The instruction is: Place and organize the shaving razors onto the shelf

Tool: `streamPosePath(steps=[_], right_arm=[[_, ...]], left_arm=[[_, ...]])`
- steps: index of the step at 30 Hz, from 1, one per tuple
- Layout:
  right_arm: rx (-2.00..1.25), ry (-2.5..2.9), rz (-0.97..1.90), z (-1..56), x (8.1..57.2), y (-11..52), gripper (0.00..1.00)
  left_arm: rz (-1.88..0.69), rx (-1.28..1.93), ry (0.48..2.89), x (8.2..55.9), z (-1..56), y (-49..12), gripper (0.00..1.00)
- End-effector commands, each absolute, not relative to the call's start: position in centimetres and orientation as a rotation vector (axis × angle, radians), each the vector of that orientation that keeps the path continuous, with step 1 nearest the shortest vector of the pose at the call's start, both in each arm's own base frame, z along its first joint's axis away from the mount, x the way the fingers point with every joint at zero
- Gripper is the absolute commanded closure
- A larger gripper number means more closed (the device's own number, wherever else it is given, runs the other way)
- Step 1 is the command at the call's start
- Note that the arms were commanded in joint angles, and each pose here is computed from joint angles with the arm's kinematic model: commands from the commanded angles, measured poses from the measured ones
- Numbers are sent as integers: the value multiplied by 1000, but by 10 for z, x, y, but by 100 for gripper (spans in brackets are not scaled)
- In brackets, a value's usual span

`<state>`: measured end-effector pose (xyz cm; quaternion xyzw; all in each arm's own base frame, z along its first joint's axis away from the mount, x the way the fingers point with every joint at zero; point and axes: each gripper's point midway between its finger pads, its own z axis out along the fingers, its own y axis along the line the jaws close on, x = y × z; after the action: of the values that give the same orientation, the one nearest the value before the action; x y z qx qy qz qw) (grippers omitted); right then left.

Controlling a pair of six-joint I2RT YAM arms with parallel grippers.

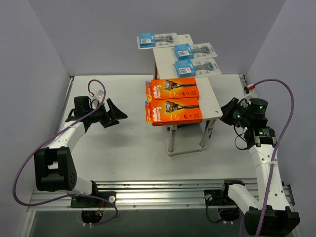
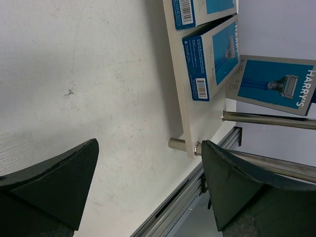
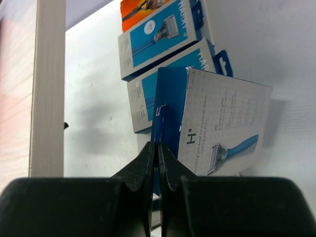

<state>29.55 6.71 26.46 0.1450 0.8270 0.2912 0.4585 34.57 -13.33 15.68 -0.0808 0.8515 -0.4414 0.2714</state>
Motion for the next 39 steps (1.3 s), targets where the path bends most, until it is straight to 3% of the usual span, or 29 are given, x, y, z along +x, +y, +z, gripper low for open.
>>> streamPosePath(steps=[1, 23, 39], right_arm=[[259, 1984, 718, 288, 294, 82, 100], [139, 2025, 781, 285, 298, 148, 100], [208, 1997, 679, 292, 289, 129, 100]], left_arm=[[-1181, -179, 2268, 349, 165, -134, 6], [-1197, -179, 2268, 348, 166, -134, 6], [-1197, -183, 2278, 348, 163, -134, 6]])
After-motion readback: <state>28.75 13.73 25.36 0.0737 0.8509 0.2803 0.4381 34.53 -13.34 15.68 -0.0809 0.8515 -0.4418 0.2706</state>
